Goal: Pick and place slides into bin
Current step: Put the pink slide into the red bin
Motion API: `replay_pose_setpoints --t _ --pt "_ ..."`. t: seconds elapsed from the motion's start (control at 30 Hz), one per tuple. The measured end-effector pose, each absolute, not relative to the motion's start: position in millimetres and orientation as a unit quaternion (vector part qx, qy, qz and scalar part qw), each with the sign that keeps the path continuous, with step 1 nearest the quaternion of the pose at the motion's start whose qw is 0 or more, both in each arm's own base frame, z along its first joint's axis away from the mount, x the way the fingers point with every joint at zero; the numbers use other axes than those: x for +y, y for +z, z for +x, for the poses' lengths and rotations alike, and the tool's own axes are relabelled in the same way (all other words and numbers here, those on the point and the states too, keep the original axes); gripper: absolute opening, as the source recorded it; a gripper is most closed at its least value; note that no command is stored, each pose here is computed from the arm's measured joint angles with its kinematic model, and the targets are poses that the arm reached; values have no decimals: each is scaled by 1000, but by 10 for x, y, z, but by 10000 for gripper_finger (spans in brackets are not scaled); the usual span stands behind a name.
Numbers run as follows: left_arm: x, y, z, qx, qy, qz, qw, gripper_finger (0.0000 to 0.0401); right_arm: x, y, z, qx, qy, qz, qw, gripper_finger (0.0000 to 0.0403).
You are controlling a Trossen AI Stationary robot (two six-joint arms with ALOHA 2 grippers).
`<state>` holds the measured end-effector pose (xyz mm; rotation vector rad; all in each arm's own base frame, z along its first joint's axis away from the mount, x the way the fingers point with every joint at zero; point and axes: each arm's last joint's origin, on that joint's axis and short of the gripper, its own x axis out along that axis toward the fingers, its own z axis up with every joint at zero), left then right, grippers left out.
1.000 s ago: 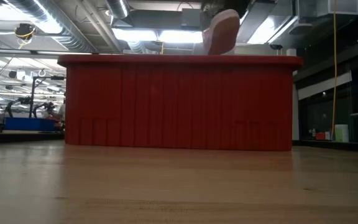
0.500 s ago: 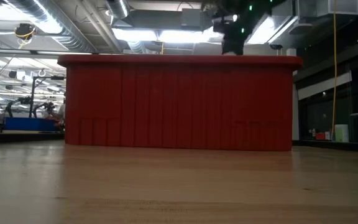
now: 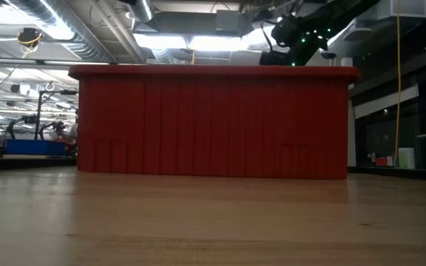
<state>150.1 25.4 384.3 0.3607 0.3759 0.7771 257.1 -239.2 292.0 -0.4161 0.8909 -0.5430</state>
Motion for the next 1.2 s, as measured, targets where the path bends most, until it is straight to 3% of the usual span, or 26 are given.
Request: replay_pose_setpoints --t 0.87,1.2 --pt "262 3843 1500 182 377 174 891 2 -2720 2277 2665 439 -239 -223 837 13" --pt "262 3827 1494 191 376 178 889 3 -2769 2268 2611 449 -252 -220 829 13"
